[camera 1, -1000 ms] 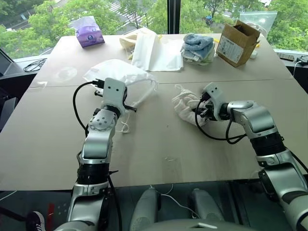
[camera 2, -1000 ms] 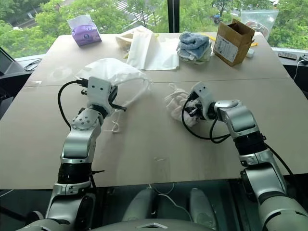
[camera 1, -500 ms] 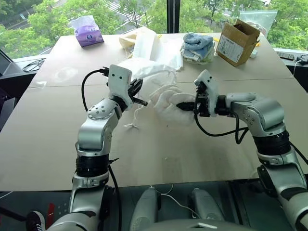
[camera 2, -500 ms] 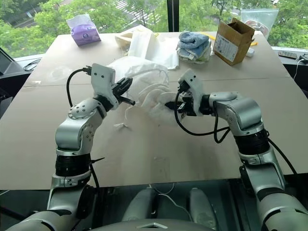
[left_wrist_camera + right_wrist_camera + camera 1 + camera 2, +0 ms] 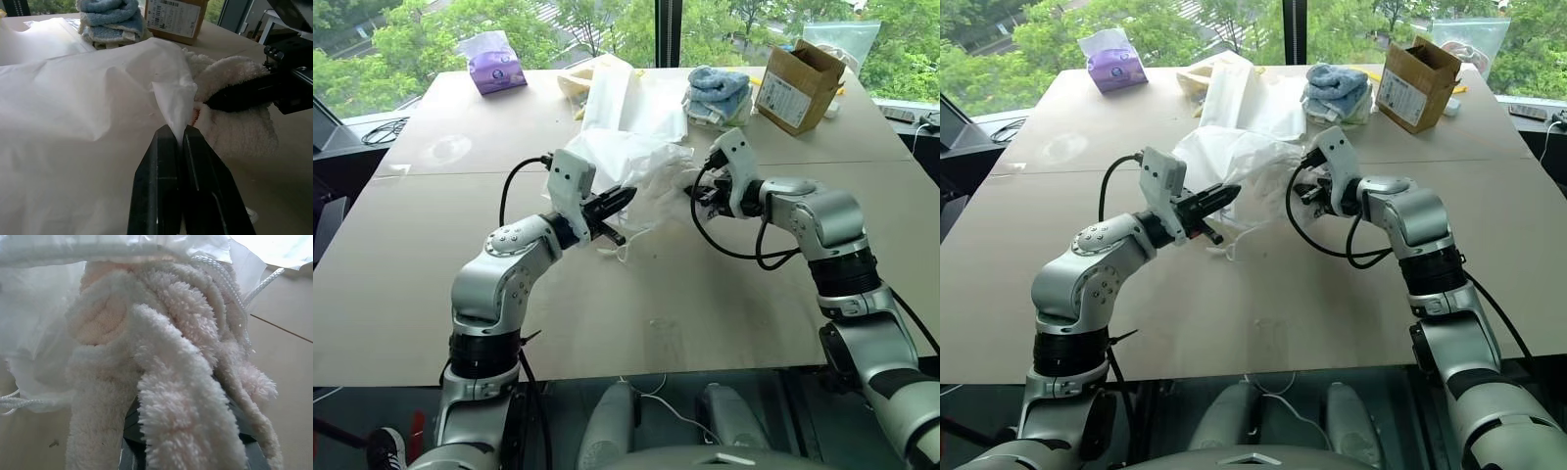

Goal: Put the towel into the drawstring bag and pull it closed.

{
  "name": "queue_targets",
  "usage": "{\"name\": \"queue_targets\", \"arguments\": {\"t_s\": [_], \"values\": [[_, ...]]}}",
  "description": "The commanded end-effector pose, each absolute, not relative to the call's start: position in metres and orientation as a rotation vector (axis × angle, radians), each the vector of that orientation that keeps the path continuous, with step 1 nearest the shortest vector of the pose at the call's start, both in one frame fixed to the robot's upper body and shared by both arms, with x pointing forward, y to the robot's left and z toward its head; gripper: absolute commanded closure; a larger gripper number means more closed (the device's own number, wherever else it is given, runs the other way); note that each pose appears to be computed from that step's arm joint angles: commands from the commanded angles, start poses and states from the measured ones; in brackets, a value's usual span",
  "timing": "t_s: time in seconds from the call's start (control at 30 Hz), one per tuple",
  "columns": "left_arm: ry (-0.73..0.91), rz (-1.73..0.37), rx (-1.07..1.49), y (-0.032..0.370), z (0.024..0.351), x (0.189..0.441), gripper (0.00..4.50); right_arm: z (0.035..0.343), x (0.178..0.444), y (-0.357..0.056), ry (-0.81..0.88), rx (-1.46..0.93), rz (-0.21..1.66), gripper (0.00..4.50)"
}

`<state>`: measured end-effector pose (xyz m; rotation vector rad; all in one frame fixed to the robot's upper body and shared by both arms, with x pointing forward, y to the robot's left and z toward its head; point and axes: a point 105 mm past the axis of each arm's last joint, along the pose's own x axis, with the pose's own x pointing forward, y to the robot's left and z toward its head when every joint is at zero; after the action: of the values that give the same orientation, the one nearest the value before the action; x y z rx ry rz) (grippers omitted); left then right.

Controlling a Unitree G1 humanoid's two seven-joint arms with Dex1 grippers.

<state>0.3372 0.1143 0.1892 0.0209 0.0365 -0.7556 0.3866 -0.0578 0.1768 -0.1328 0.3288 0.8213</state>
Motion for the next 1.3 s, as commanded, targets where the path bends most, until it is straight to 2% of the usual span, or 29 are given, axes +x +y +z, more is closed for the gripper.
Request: {"name": "queue_targets", "arguments": {"t_s": [0.03, 0.23, 0.4, 0.53, 0.67, 0.73, 0.77, 0.93, 0.97, 1.0, 1.17, 1.3], "values": [[-0.012, -0.817, 0.021, 0.099, 0.202, 0.331, 4.50, 0.195, 0.361, -0.023, 0.261, -0.143, 0.994, 4.47], [-0.021, -0.846, 0.008, 0.090, 0.203, 0.328, 4.50, 0.192, 0.360, -0.009, 0.267, -0.072, 1.003, 4.47], [-0.014, -0.893, -0.023, 0.082, 0.201, 0.320, 4.50, 0.187, 0.385, -0.008, 0.303, 0.278, 0.840, 4.47], [-0.019, -0.908, -0.066, 0.079, 0.202, 0.317, 4.50, 0.188, 0.385, 0.003, 0.305, 0.574, 0.841, 4.47], [-0.021, -0.913, -0.064, 0.084, 0.204, 0.318, 4.50, 0.195, 0.389, 0.005, 0.267, 0.724, 0.808, 4.47], [-0.025, -0.878, -0.035, 0.096, 0.205, 0.327, 4.50, 0.199, 0.392, 0.002, 0.231, 0.722, 0.787, 3.57], [-0.026, -0.856, -0.025, 0.102, 0.206, 0.332, 4.50, 0.200, 0.393, 0.000, 0.221, 0.707, 0.786, 3.42], [-0.046, -0.777, 0.020, 0.119, 0.208, 0.352, 4.50, 0.193, 0.389, -0.015, 0.146, 0.422, 0.766, 0.83], [-0.054, -0.769, 0.019, 0.120, 0.209, 0.355, 4.50, 0.189, 0.385, -0.017, 0.143, 0.352, 0.776, 0.19], [-0.062, -0.765, 0.010, 0.121, 0.211, 0.358, 4.50, 0.185, 0.380, -0.020, 0.138, 0.279, 0.794, 0.07], [-0.088, -0.739, -0.005, 0.120, 0.217, 0.368, 4.50, 0.179, 0.346, -0.032, 0.131, 0.103, 0.941, 0.07], [-0.092, -0.737, -0.004, 0.117, 0.217, 0.371, 4.50, 0.201, 0.314, -0.042, 0.030, 0.078, 1.079, 0.07]]}}
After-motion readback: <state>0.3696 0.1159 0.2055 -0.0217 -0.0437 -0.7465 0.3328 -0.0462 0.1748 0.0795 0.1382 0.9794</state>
